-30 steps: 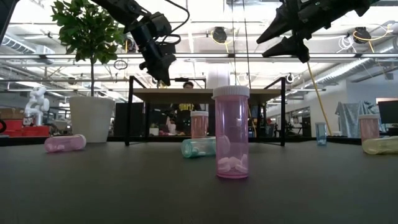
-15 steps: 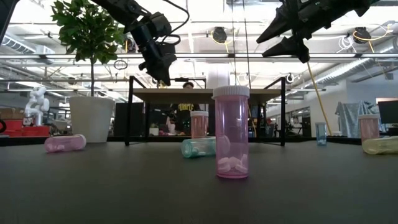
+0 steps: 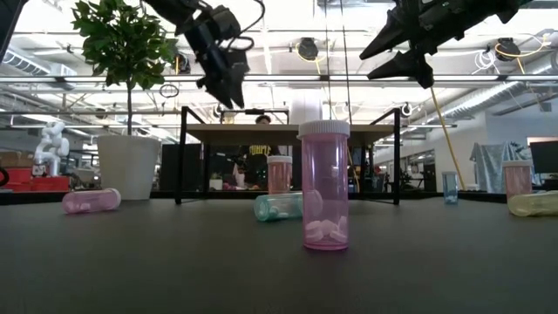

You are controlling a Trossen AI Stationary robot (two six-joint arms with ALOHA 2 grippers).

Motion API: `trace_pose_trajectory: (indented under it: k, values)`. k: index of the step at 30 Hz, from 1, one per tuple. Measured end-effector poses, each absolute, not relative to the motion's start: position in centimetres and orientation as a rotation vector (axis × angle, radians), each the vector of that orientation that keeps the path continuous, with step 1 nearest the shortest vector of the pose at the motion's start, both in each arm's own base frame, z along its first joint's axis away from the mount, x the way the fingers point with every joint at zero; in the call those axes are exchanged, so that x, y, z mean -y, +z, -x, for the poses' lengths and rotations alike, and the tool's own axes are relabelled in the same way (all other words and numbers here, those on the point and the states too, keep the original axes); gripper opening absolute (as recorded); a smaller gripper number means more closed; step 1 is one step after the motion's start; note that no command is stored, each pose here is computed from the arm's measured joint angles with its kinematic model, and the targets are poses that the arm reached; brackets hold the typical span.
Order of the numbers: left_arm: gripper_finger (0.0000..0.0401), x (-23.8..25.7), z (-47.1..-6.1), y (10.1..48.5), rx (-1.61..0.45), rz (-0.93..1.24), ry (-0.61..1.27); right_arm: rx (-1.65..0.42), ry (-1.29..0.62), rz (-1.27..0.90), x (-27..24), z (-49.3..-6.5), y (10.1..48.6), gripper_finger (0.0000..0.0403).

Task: Pick and place medicine bottles onto shelf by color
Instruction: Put the top orange pill bottle on the shelf

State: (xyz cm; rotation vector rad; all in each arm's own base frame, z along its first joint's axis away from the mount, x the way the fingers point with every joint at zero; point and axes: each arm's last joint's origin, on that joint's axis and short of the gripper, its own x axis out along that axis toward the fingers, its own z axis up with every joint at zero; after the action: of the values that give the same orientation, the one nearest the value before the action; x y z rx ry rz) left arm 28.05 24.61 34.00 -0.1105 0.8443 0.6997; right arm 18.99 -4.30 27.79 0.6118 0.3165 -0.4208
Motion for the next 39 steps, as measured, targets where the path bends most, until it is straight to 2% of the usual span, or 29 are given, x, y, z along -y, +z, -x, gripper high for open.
trace_pose_trajectory:
  k: [5,9,12,16,21,28,35,39]
  values:
    - [0.0293,-23.2,-27.6,38.1,-0.858,0.115,0.681,-0.302,-0.396,-0.557,4.3,-19.1,28.0,0.0199]
    - [0.0294,-21.3,-27.1,40.9,-0.868,0.161,0.671,-0.240,-0.317,-0.496,4.2,-19.4,28.8,0.0199]
    - [0.0285,-20.0,-26.8,42.2,-0.884,0.190,0.659,-0.176,-0.298,-0.429,4.3,-19.6,29.5,0.0199]
    - [0.0267,-18.7,-26.3,43.0,-0.867,0.370,0.677,-0.056,-0.271,-0.346,4.3,-19.8,30.7,0.0199]
    - [0.0231,-15.8,-24.8,44.0,-0.837,0.409,0.649,0.013,-0.260,-0.446,4.4,-20.2,31.2,0.0199]
    - [0.0204,-9.4,-22.1,42.3,-0.729,0.434,0.599,-0.036,-0.193,-0.528,3.3,-21.6,30.3,0.0199]
    - [0.0202,-3.4,-19.3,37.8,-0.613,0.535,0.482,-0.077,-0.177,-0.526,1.3,-23.6,30.5,0.0199]
    - [0.0202,-1.2,-18.1,35.0,-0.646,0.580,0.451,-0.083,-0.192,-0.514,0.7,-25.2,31.0,0.0199]
